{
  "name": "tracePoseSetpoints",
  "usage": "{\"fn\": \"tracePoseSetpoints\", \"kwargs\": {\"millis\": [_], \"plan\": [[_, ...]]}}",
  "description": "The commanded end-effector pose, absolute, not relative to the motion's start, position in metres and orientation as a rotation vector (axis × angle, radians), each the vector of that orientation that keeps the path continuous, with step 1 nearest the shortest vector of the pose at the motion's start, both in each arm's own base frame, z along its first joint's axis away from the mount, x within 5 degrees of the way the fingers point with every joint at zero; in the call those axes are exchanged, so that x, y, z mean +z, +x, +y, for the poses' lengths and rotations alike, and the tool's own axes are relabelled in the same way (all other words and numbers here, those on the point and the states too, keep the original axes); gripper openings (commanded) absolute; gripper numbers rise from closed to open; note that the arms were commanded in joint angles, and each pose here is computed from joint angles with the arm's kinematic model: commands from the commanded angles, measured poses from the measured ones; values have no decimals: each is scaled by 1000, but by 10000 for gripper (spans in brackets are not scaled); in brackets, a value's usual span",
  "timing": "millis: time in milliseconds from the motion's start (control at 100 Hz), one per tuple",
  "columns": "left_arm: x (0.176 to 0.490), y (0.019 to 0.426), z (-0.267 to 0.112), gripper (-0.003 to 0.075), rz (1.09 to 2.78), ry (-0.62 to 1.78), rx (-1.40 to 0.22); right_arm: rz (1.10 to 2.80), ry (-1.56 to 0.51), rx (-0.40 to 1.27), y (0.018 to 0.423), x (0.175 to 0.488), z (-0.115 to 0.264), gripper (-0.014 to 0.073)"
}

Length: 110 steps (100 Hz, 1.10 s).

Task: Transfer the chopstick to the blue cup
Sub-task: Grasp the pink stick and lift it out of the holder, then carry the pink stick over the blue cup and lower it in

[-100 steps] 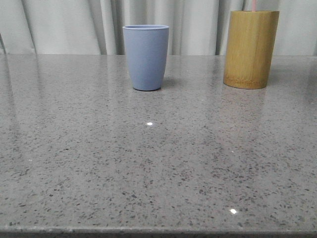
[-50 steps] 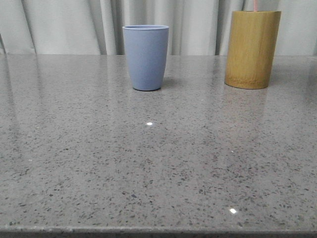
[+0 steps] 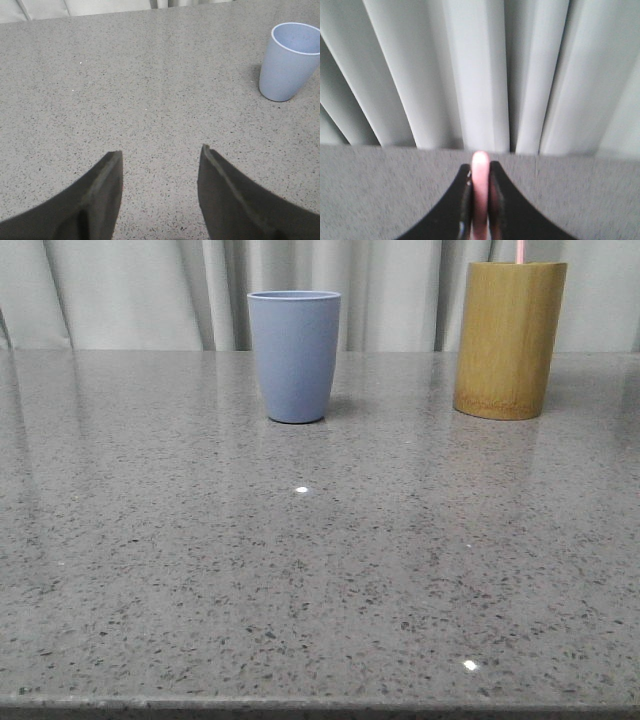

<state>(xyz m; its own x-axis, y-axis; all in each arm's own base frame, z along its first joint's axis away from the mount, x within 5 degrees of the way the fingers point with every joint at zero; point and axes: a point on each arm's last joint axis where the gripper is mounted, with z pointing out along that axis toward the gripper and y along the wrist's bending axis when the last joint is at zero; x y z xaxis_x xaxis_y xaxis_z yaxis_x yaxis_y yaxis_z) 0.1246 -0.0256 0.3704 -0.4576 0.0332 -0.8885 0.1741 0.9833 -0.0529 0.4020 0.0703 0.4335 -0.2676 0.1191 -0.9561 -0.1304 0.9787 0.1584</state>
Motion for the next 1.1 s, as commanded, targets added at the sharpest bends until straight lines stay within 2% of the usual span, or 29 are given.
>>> {"fn": "tracePoseSetpoints", "kwargs": {"millis": [0,230,420,810,1089], "plan": [[386,126,-25,337,1937,126,-178,1592,-50,237,367,497,69,-71],[386,126,-25,337,1941,126,-178,1502,-132,238,334,542,81,-71],[386,126,-25,337,1941,126,-178,1458,-188,317,321,553,107,-71],[386,126,-25,337,1943,126,-178,1395,-311,506,325,534,187,-71],[385,125,-25,337,1949,127,-177,1466,-346,515,348,501,212,-71]]}}
